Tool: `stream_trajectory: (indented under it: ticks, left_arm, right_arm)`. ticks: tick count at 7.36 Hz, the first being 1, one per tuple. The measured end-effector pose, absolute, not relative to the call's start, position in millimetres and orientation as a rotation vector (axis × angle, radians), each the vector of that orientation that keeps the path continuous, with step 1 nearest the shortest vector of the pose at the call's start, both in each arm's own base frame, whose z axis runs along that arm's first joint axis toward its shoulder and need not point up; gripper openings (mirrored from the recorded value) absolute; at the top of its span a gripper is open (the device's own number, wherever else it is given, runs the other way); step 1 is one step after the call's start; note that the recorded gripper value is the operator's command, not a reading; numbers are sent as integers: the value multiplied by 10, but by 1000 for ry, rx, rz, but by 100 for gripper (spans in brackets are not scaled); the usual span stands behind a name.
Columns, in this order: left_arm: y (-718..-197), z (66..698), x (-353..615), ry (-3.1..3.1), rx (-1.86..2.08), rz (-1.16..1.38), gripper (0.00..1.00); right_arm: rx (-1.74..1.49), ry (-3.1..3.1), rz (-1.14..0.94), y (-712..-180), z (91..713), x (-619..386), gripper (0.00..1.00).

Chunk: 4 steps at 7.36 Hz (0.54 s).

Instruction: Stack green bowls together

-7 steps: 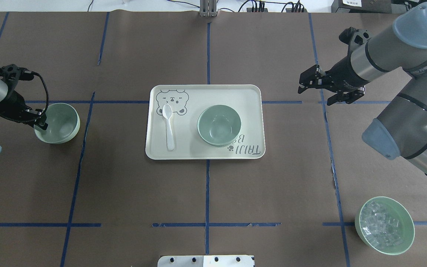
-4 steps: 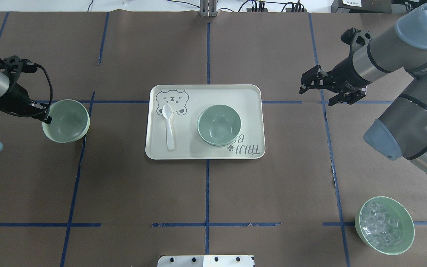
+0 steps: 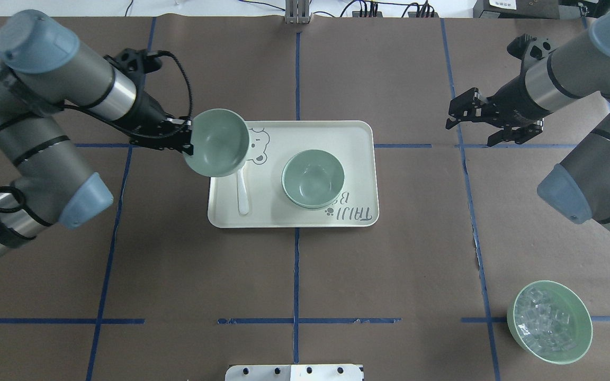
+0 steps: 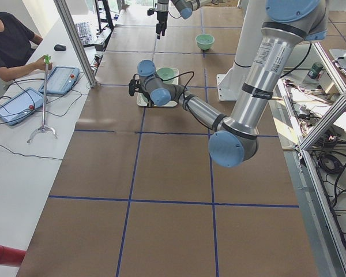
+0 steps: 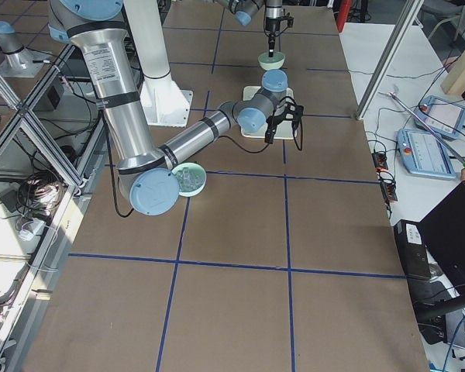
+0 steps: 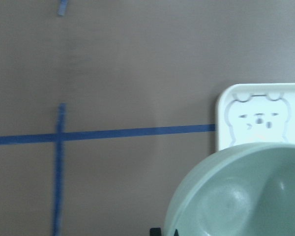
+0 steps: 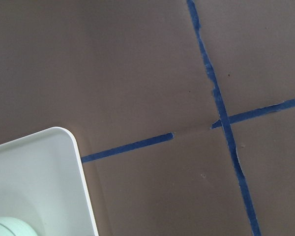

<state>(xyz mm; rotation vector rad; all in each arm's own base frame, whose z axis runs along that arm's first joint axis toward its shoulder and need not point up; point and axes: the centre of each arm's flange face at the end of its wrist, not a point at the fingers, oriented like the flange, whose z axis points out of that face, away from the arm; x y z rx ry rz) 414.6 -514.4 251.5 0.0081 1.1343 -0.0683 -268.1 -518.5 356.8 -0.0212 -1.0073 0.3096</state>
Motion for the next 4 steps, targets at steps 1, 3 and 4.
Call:
stream_trajectory:
  ticks: [1, 3, 4]
  left_arm:
    - [-5054, 2173, 4609, 1144, -14, -101, 0]
    - [-4982, 1830, 5106, 1147, -42, -135, 0]
    - [-4965, 1772, 5249, 1141, -44, -140, 0]
  right_arm:
    - [-11, -997, 293, -5198, 3675, -2586, 100]
    - [-3, -990, 279, -5205, 3751, -2530, 100]
    - [-3, -989, 277, -5204, 3758, -2526, 100]
